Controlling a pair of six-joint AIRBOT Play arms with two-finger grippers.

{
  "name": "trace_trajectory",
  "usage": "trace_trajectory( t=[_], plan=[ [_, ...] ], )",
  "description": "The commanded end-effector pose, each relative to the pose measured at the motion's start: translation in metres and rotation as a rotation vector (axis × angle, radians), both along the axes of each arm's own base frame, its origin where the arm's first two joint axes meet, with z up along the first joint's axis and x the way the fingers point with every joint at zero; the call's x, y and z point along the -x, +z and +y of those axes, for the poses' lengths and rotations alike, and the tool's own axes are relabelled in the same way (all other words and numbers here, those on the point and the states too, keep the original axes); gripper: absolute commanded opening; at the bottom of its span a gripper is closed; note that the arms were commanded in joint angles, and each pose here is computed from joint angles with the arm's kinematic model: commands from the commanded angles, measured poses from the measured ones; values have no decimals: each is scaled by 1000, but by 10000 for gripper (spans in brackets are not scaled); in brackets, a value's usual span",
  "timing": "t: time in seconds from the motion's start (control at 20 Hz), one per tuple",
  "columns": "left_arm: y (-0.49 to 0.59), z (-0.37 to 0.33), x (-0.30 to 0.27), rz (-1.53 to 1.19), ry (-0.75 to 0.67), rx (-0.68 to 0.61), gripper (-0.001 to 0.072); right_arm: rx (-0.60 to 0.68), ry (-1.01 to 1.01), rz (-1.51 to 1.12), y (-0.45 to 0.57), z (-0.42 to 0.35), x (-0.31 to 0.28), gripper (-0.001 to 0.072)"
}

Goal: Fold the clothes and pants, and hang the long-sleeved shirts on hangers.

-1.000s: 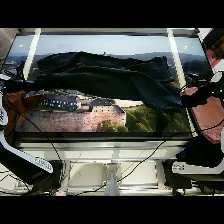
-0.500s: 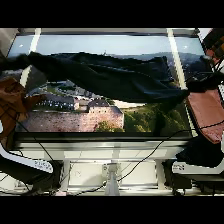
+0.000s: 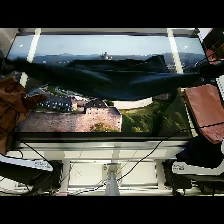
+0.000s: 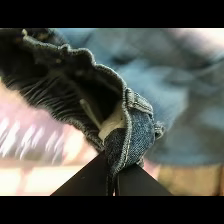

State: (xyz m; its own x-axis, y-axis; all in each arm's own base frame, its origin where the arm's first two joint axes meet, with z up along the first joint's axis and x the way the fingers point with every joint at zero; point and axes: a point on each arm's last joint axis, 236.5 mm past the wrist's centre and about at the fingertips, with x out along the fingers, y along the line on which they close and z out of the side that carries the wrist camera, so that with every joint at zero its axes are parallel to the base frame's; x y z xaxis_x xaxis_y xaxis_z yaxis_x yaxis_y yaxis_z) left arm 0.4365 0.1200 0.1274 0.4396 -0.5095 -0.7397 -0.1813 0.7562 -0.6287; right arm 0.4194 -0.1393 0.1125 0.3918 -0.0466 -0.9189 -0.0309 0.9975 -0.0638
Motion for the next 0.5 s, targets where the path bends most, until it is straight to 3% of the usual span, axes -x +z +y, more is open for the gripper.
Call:
trace_trajectory(
  t=[0.0, 0.25, 0.4, 0.45],
  plan=[
    [-37, 43, 68, 329, 59, -156, 59, -26, 23, 91, -6, 11, 29, 19],
    [-63, 58, 75, 394, 84, -117, 58, -51, 36, 155, -37, 27, 68, 19],
    [-79, 47, 54, 390, 142, 89, 59, -93, 39, 266, -72, 38, 96, 19],
    [-80, 38, 48, 367, 102, 137, 58, -102, 40, 289, -80, 40, 102, 19]
  ],
)
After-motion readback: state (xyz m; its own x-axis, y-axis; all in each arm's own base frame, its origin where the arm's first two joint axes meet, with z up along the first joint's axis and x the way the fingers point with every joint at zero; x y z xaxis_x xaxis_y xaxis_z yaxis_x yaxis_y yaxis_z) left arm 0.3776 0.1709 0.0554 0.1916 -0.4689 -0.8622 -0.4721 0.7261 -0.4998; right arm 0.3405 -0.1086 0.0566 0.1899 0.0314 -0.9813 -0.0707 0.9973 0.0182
